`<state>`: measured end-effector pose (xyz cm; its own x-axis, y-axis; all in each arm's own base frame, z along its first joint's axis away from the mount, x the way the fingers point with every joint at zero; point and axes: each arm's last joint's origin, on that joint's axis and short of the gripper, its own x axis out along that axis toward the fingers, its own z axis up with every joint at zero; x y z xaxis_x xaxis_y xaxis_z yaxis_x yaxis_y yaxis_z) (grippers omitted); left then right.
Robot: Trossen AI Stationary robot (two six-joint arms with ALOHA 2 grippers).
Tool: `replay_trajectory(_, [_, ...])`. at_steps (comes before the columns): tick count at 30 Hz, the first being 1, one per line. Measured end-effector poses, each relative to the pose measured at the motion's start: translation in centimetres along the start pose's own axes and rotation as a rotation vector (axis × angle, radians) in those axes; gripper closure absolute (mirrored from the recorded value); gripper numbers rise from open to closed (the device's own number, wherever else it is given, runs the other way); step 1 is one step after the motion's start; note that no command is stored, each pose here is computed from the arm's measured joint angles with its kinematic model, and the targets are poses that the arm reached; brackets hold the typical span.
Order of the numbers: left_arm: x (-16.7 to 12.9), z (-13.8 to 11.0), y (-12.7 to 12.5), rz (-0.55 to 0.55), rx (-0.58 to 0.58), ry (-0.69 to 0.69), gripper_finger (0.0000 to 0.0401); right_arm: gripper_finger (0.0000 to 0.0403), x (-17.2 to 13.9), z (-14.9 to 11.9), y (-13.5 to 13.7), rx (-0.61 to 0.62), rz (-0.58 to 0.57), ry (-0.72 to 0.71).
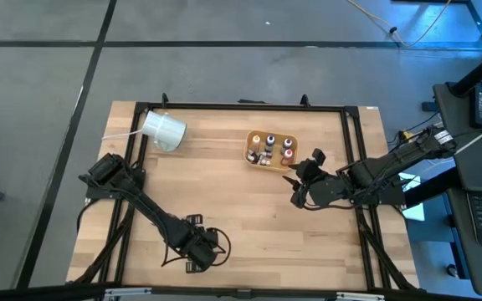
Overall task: Pick & Place food coloring
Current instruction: Put the small blue food coloring bottle into the yellow bin
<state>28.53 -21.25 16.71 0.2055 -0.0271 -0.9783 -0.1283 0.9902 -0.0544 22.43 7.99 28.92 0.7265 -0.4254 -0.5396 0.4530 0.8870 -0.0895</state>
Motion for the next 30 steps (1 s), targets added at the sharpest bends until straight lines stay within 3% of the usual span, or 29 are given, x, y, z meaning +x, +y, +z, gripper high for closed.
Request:
replay_trajectory(8, [0.5, 0.0, 0.0, 0.022, 0.009, -0.008, 0.0249, 0.0219, 0.0, 0.0, 0.0, 0.000, 0.000, 0.000])
replay_trajectory(19, [0.5, 0.0, -0.1, 0.006, 0.028, -0.001, 0.0335, 0.0219, 0.0, 0.0, 0.0, 0.000, 0.000, 0.000])
replay_trajectory(22, [0.4, 0.1, -0.1, -0.007, 0.027, 0.007, 0.0338, 0.0219, 0.0, 0.0, 0.0, -0.001, -0.001, 0.000])
replay_trajectory(26, [-0.6, 1.3, 0.0, -0.043, -0.008, -0.016, 0.0338, 0.0219, 0.0, 0.0, 0.0, -0.003, 0.000, 0.000])
replay_trajectory(30, [-2.7, 4.4, 1.6, -0.037, -0.091, -0.106, 0.0337, 0.0219, -0.1, 0.0, -0.1, -0.005, 0.000, 0.001])
